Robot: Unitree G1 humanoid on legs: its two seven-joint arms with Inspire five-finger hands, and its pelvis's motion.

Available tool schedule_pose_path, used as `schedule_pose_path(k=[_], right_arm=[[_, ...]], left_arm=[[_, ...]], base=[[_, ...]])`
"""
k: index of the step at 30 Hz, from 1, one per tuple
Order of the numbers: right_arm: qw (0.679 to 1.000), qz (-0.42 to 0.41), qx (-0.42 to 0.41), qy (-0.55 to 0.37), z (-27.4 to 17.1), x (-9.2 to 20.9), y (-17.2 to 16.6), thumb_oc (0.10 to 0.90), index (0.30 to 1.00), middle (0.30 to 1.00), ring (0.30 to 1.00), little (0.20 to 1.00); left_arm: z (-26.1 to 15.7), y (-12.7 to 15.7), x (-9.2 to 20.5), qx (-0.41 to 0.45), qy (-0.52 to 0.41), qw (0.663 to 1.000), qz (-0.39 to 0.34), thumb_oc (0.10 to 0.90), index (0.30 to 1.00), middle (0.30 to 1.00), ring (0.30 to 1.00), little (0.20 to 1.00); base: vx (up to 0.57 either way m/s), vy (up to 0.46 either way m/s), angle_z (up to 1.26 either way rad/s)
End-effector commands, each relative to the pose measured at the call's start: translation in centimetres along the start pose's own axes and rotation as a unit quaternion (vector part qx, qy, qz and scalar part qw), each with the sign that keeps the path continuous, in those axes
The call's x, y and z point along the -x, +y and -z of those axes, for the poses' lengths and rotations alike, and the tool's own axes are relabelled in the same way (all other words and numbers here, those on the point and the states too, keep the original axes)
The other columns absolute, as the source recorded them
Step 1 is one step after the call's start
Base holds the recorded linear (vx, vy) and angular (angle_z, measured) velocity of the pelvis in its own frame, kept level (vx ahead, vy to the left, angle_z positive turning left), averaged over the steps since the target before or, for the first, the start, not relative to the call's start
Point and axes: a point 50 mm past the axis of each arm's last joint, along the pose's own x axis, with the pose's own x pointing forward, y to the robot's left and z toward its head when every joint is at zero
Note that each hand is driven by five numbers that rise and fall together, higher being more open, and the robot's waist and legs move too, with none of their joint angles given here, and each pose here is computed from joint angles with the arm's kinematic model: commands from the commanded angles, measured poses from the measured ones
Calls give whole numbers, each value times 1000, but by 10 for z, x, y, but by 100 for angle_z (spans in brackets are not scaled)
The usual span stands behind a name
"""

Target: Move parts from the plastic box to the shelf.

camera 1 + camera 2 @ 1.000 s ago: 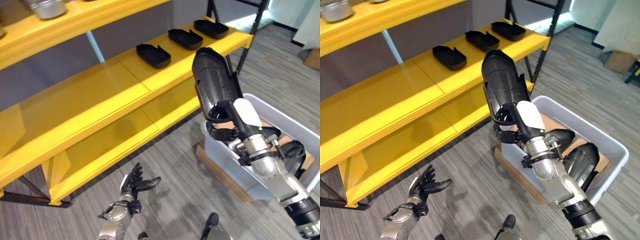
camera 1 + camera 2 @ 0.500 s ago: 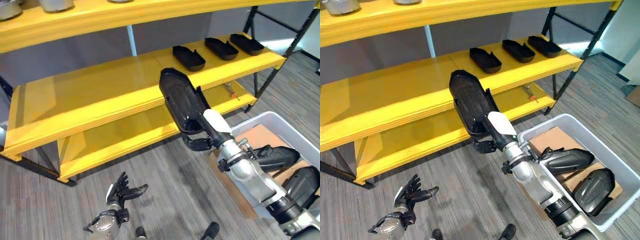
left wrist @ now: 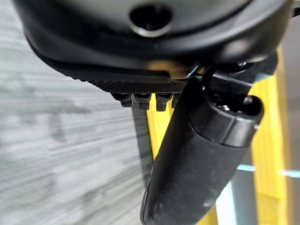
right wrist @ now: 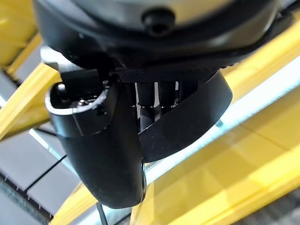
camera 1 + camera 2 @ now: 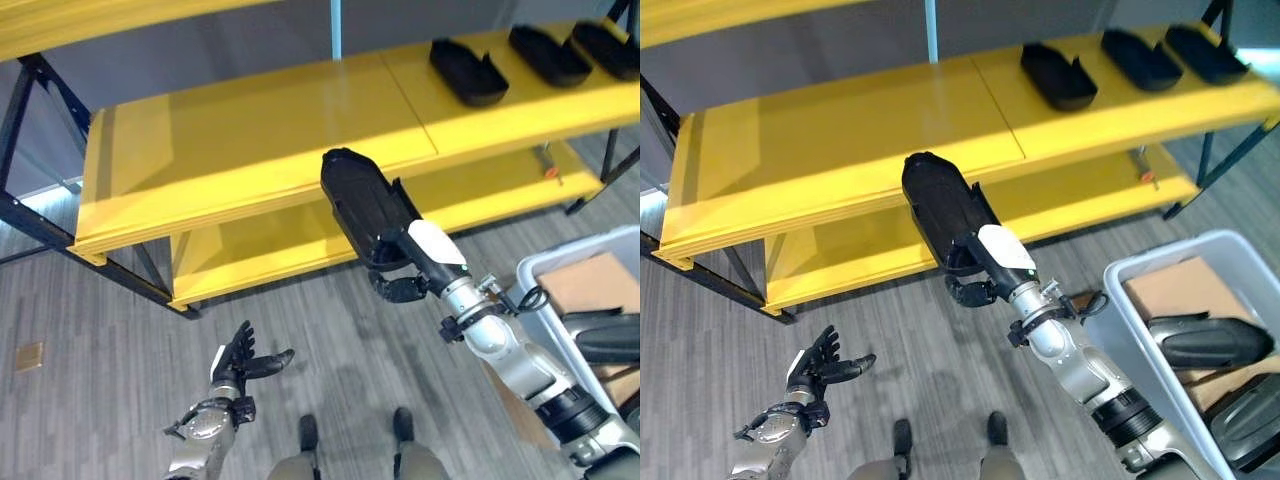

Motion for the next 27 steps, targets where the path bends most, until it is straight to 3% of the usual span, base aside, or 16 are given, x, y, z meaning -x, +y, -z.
schedule_pose_path(k=[1, 16, 27], right_arm=[[977, 153, -4, -148, -53, -21, -65, 400, 300, 300, 300, 300], [976, 170, 10, -139, -41, 10, -80, 400, 300, 300, 300, 300], [976, 178, 7, -128, -37, 18, -80, 400, 300, 300, 300, 300]], left_arm=[[-41, -9, -4, -15, -105, 994, 29, 900, 1000, 1000, 1000, 1000], [-31, -47, -2, -4, -87, 991, 102, 900, 1000, 1000, 1000, 1000], [-17, -35, 5, 1, -65, 995, 82, 900, 1000, 1000, 1000, 1000]], base=[[186, -133, 38], [188, -312, 62], [144, -41, 3]])
